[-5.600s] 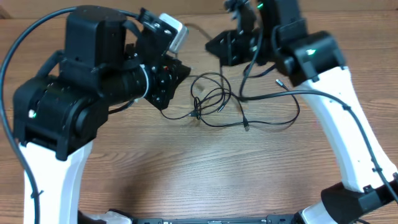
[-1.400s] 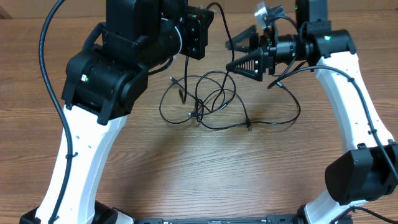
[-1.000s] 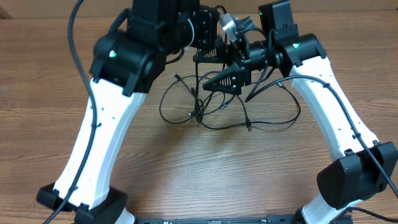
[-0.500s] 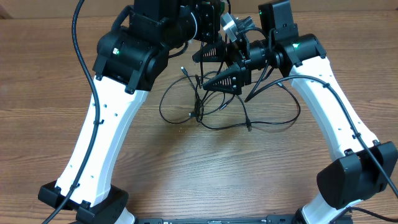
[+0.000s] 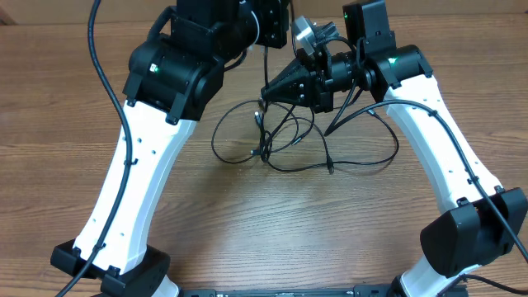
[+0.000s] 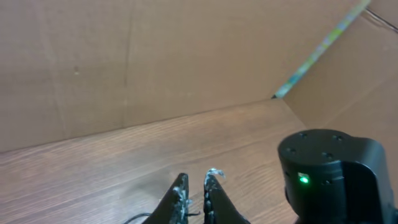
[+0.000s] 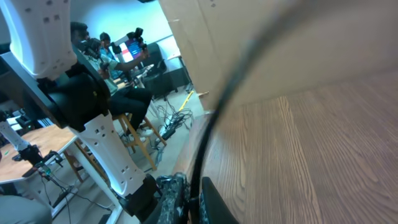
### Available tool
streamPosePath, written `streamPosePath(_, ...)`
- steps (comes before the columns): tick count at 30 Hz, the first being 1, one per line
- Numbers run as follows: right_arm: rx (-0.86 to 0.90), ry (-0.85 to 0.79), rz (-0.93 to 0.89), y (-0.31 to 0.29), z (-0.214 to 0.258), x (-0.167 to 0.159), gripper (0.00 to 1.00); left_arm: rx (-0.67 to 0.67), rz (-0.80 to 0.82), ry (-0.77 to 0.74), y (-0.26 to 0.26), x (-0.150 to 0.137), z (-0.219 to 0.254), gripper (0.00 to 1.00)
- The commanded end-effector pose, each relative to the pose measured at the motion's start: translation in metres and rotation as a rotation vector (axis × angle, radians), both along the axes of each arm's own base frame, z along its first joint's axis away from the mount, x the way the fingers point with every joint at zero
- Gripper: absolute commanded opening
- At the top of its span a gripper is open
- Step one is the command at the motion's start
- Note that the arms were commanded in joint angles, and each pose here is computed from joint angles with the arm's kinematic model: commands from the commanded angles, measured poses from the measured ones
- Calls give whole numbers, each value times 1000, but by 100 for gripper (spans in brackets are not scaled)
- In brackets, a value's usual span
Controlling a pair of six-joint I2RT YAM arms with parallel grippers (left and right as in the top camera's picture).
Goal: Untangle cables
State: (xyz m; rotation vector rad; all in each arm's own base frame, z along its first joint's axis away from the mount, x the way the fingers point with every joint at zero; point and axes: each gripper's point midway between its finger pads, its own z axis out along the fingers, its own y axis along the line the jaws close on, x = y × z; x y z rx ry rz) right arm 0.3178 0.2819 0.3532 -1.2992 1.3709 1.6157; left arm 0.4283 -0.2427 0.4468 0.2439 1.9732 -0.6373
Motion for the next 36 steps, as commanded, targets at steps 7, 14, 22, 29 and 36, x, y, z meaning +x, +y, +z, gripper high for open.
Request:
streamPosePath(7,-23,9,-39,-6,1,5,4,42,57,-12,16,-2,5,12)
streamPosePath(14,-50,12,-120,-23,-3,24,4,86,50,27,20,-6,-8,23)
streamPosePath(22,-101,72,-428,-90,1,96,4,145,21,93,22,-17,-28,54)
streamPosePath(29,-10,148,-675,-194,37,141,4,215,-5,159,27,-28,-47,50)
streamPosePath(36,102,215,-979,-339,73,148,4,269,-21,223,33,-40,-63,48)
